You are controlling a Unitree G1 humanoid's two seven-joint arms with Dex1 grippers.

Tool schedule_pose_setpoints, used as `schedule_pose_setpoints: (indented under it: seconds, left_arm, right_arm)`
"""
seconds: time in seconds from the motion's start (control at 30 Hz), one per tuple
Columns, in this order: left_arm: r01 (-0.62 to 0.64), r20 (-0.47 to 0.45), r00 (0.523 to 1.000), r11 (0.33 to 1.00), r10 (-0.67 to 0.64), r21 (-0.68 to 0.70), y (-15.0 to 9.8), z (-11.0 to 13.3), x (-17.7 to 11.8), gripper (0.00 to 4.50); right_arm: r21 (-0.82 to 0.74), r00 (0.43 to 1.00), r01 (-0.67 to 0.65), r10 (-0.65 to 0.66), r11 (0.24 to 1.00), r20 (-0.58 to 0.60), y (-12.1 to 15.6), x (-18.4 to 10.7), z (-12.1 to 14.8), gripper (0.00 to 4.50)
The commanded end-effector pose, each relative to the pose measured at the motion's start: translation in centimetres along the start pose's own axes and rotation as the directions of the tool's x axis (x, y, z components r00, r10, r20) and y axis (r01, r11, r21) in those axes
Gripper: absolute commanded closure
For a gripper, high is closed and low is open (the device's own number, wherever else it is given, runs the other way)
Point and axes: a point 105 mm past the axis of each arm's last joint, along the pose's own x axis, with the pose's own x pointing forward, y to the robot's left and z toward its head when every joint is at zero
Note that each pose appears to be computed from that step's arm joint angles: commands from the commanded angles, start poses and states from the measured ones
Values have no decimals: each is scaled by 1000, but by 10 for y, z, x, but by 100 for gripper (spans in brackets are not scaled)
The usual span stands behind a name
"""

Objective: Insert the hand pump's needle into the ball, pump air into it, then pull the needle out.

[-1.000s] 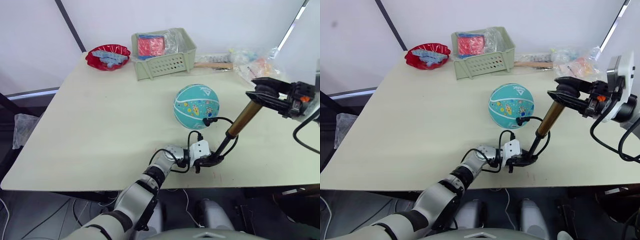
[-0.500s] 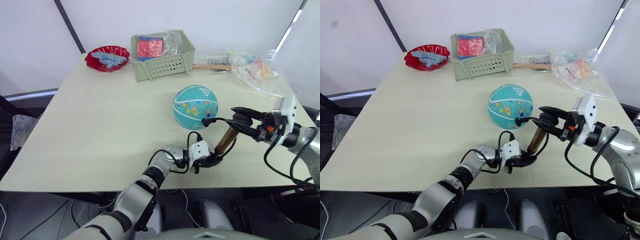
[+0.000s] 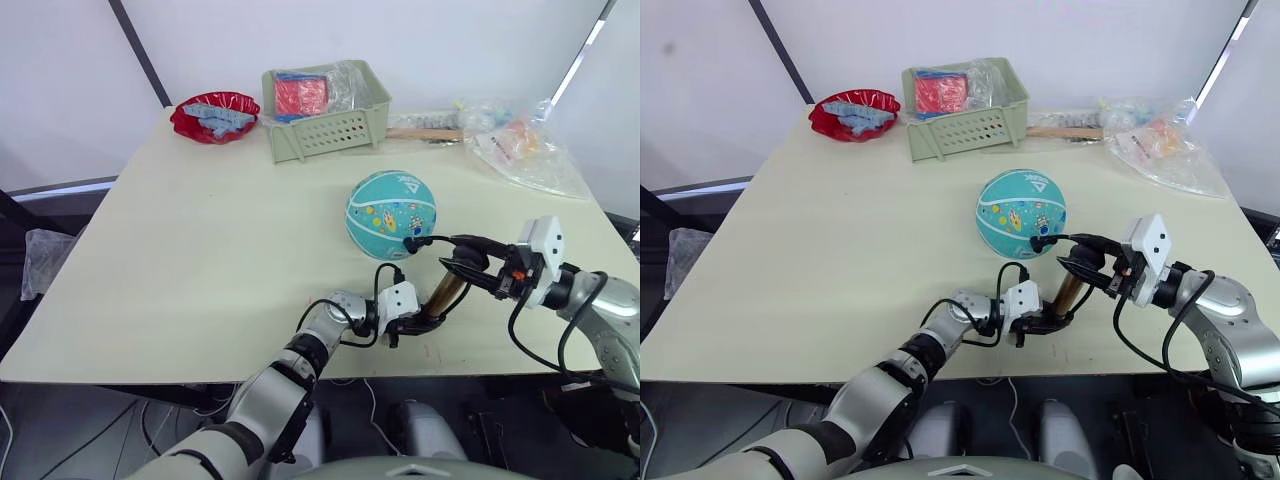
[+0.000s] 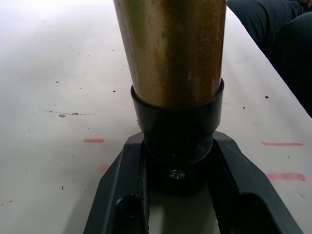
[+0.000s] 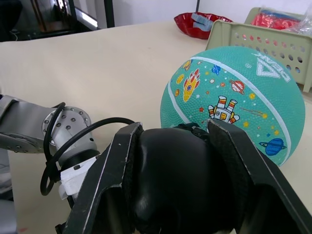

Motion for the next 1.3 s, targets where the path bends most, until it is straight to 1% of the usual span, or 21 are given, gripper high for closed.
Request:
schedule_pose_setpoints:
  seconds: [0.03,0.13,0.23,0.37,0.6,0.8,0.87,0.93,1.0,1.2,1.3]
  left_arm:
    - [18,-136,990,993,-33,-114,-19,-44,-11,335]
    - [17,-136,990,993,-33,-114,-19,-44,-11,335]
    - [19,-135,990,993,-34,-114,-19,-45,-11,335]
    - [21,-134,990,993,-36,-114,-20,-44,-11,335]
    - [23,-135,990,993,-38,-112,-20,-44,-10,335]
    - [26,-134,990,993,-41,-112,-20,-44,-10,335]
    - [27,-133,990,993,-42,-113,-20,-43,-9,335]
    - [28,-132,990,993,-43,-112,-20,-43,-9,335]
    - [28,-132,990,993,-43,-111,-20,-42,-8,335]
    - [24,-133,990,994,-39,-110,-19,-43,-9,335]
    - [22,-133,990,994,-36,-111,-19,-43,-9,335]
  right_arm:
    - [-4,999,-17,17,1000,34,-2,-5,18,288]
    - [-26,998,-29,31,999,56,-6,-10,39,288]
    - [-47,994,-31,35,998,101,-12,-17,67,288]
    - [-70,987,-3,14,998,159,-21,-26,96,288]
    - [-104,973,48,-23,993,232,-31,-41,131,288]
    - [-127,962,69,-33,989,270,-32,-46,148,288]
    - [-116,967,60,-29,991,253,-30,-44,143,288]
    - [-90,985,29,-13,996,171,-25,-36,116,288]
    - [-67,993,7,1,998,120,-20,-30,97,288]
    - [1,999,-22,22,1000,35,-10,-11,43,288]
    - [23,1000,-25,25,999,8,-6,-7,23,288]
